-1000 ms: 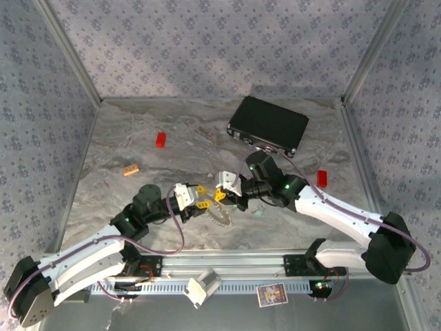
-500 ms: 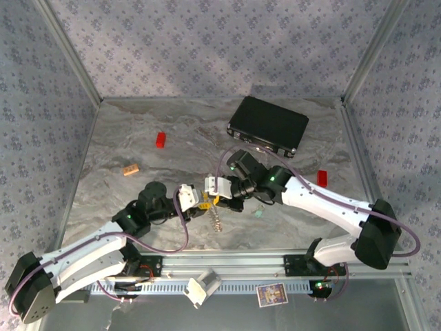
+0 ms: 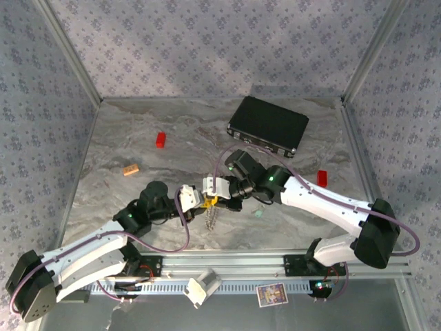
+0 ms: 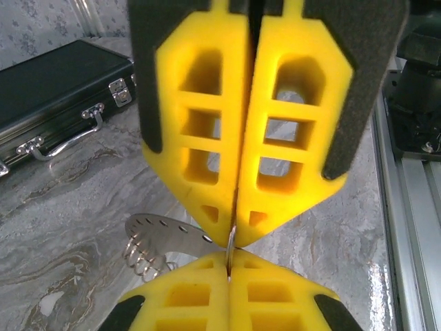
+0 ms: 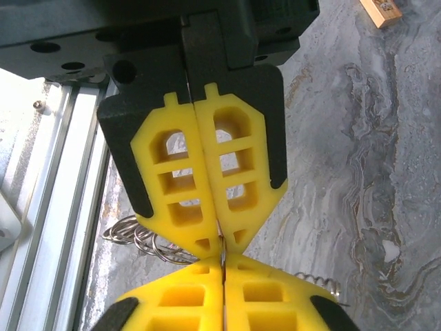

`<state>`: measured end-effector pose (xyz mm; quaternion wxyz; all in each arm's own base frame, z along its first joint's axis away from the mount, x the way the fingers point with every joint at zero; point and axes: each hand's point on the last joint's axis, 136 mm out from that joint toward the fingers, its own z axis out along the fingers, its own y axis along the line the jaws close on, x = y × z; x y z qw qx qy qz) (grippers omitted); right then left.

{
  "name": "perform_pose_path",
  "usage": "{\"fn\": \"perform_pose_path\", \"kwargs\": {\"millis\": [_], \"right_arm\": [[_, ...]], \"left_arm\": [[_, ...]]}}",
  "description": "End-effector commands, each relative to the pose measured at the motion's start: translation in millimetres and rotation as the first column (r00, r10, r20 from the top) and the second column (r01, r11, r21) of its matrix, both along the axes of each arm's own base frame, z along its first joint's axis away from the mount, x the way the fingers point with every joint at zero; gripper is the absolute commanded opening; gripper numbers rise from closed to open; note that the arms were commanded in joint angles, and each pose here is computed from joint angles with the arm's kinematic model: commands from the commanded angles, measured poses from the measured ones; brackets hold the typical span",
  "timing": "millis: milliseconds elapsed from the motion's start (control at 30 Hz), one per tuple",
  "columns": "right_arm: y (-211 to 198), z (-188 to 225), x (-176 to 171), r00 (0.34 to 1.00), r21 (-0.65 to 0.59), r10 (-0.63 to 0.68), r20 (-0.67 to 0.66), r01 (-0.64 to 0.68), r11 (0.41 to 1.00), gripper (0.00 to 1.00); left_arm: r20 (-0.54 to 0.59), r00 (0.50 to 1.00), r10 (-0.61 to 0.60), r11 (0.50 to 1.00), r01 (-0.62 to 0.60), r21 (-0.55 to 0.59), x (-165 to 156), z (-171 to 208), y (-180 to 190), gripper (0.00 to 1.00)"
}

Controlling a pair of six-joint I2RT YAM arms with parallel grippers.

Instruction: Put the keys on the keyring

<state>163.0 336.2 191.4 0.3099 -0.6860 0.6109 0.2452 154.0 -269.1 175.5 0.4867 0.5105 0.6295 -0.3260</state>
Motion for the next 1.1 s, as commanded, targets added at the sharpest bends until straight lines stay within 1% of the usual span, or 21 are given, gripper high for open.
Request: {"fn": "perform_pose_path", "kwargs": {"millis": [0, 33, 67, 100, 200, 367, 433, 567, 733, 900, 1067], "right_arm": [[1, 21, -2, 0.999, 0.148, -0.002, -0.042, 0.008, 0.989, 0.28], [-3, 26, -1, 0.998, 0.207, -0.007, -0.059, 0.019, 0.978, 0.32], [-7, 28, 0, 0.998, 0.246, -0.008, -0.068, 0.025, 0.969, 0.33], [-11, 34, 2, 0.997, 0.306, -0.017, -0.076, 0.040, 0.951, 0.33], [-23, 35, 3, 0.994, 0.420, -0.027, -0.101, 0.068, 0.905, 0.33], [-23, 39, -2, 0.993, 0.524, -0.025, -0.111, 0.080, 0.848, 0.32], [-21, 39, -3, 0.993, 0.539, -0.021, -0.115, 0.080, 0.839, 0.31], [-17, 31, -3, 0.992, 0.538, -0.028, -0.121, 0.089, 0.838, 0.30], [-14, 33, -3, 0.992, 0.562, -0.030, -0.118, 0.092, 0.822, 0.25], [-13, 30, -3, 0.993, 0.550, -0.031, -0.118, 0.091, 0.830, 0.18], [-12, 29, -5, 0.992, 0.544, -0.014, -0.122, 0.079, 0.835, 0.06]], "left_arm": [[0.066, 0.997, -0.041, 0.992, 0.048, -0.113, -5, 35, -7, 0.00], [0.062, 0.997, -0.038, 0.989, 0.047, -0.137, -6, 37, -7, 0.00], [0.057, 0.998, -0.039, 0.987, 0.048, -0.155, -7, 37, -7, 0.00], [0.058, 0.997, -0.043, 0.982, 0.053, -0.182, -7, 41, -8, 0.00], [0.053, 0.997, -0.054, 0.973, 0.065, -0.220, -10, 42, -9, 0.00], [0.063, 0.996, -0.063, 0.967, 0.076, -0.243, -12, 43, -10, 0.00], [0.064, 0.996, -0.065, 0.966, 0.079, -0.246, -12, 43, -10, 0.00], [0.064, 0.995, -0.073, 0.963, 0.087, -0.256, -13, 43, -12, 0.00], [0.065, 0.995, -0.078, 0.961, 0.092, -0.261, -13, 43, -13, 0.00], [0.077, 0.994, -0.076, 0.959, 0.094, -0.268, -13, 47, -13, 0.00], [0.076, 0.995, -0.072, 0.959, 0.090, -0.268, -13, 47, -12, 0.00]]}}
